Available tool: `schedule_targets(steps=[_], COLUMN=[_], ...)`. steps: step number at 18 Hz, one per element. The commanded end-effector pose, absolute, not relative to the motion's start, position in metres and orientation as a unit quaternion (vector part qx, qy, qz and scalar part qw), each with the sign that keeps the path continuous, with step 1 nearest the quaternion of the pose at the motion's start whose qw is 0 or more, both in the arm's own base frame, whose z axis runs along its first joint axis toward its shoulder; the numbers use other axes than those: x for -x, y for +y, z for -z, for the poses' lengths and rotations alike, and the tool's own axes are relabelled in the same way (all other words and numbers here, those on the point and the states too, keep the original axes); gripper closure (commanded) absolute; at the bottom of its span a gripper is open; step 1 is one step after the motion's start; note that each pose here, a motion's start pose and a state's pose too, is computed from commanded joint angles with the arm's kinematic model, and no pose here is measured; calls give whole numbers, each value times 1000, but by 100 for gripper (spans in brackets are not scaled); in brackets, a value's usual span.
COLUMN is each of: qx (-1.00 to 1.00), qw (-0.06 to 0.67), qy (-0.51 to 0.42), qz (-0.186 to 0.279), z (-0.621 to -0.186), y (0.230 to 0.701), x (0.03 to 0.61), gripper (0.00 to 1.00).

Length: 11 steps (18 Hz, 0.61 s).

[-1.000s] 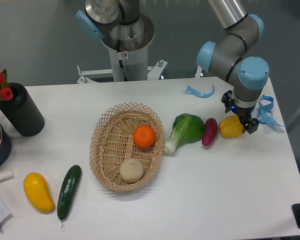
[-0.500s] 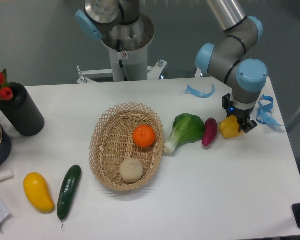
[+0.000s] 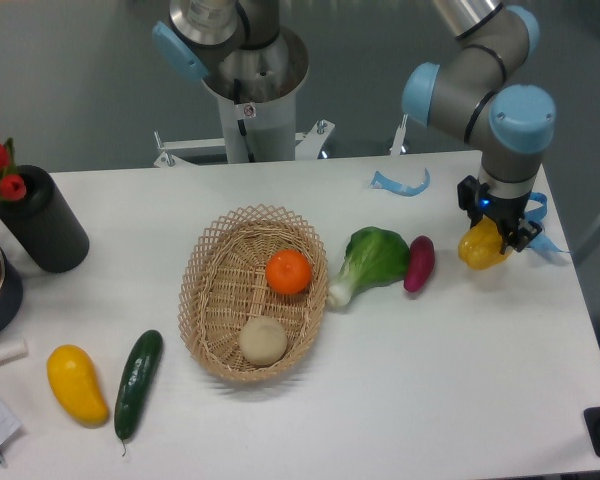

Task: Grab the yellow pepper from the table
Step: 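Lift the grasped yellow pepper up off the table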

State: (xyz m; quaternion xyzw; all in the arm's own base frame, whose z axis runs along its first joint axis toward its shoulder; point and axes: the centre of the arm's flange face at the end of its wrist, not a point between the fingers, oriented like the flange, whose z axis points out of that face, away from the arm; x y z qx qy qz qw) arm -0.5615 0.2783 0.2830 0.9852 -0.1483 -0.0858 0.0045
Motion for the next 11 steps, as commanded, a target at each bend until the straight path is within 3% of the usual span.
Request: schedule_targets(steps=[11], qx=[-992], qw=[-17], qy=[-98], qz=[74], z=[-327], y=[295], x=[581], gripper=[43])
